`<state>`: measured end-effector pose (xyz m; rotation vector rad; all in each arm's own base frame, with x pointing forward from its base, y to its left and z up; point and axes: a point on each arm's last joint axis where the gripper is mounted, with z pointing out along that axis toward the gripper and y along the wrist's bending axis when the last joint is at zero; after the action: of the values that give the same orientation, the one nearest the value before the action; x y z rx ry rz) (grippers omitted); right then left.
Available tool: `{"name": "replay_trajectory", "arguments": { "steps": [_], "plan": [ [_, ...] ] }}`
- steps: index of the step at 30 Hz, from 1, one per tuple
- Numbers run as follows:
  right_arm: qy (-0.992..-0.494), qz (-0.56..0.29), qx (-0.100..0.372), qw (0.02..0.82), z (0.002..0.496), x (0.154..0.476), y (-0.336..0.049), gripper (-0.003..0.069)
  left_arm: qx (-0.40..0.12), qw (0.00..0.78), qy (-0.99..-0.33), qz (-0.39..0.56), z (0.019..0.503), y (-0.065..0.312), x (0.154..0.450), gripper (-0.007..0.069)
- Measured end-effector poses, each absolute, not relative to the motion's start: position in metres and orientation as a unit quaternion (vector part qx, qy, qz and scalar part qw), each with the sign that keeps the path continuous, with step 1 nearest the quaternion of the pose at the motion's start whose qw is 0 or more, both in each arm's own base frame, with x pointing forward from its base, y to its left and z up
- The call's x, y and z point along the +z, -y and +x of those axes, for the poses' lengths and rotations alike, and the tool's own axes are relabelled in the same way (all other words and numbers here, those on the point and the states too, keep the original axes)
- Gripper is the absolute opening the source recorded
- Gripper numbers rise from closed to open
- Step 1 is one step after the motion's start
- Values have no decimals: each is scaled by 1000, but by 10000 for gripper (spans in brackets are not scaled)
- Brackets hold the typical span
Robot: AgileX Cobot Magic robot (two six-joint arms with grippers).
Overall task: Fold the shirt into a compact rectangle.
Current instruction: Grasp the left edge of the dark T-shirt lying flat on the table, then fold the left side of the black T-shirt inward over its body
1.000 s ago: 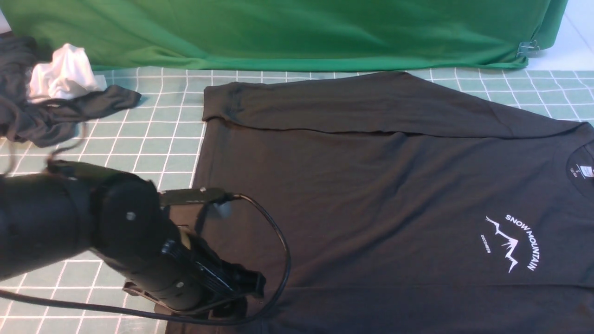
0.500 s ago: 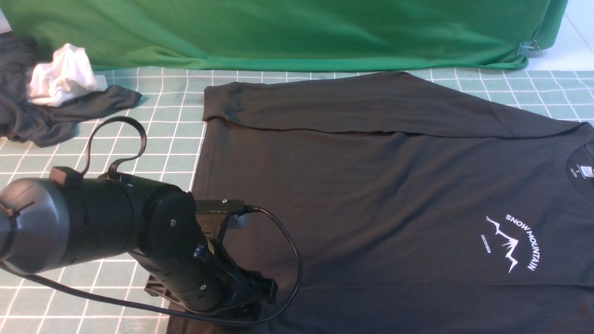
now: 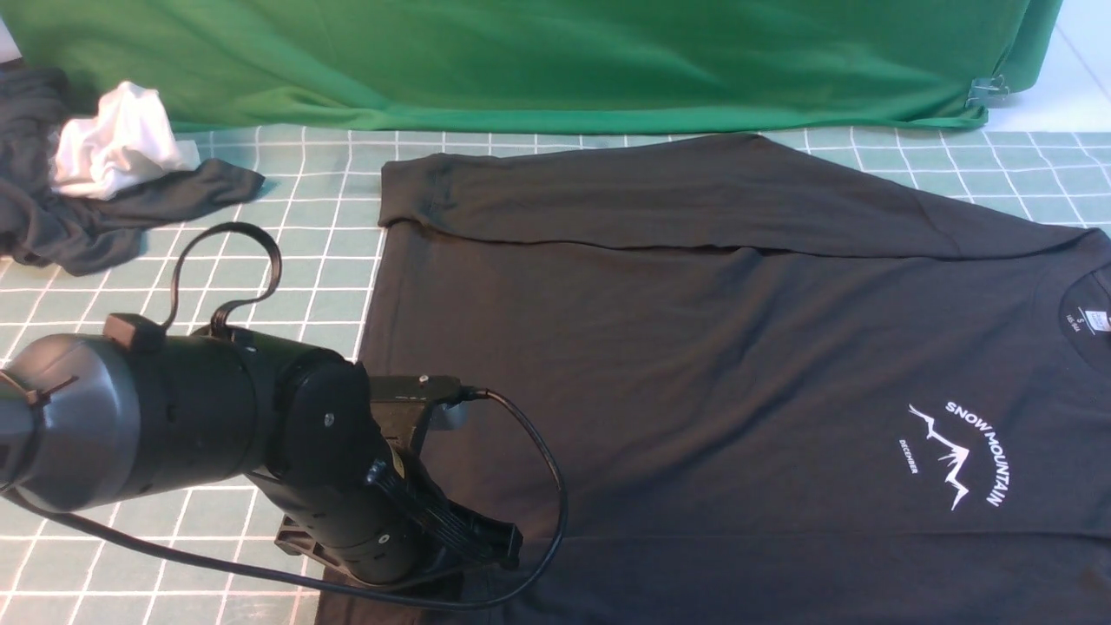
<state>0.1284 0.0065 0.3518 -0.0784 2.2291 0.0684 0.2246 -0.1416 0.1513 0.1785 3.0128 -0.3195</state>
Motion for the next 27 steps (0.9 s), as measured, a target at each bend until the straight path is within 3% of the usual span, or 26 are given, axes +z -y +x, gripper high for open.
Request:
{"name": "replay_trajectory", "arguments": {
  "steps": [27],
  "plan": [
    [-897, -31, 27, 441, 129, 352, -6, 204, -112, 102, -985, 83, 229, 143, 179, 20]
  ]
}}
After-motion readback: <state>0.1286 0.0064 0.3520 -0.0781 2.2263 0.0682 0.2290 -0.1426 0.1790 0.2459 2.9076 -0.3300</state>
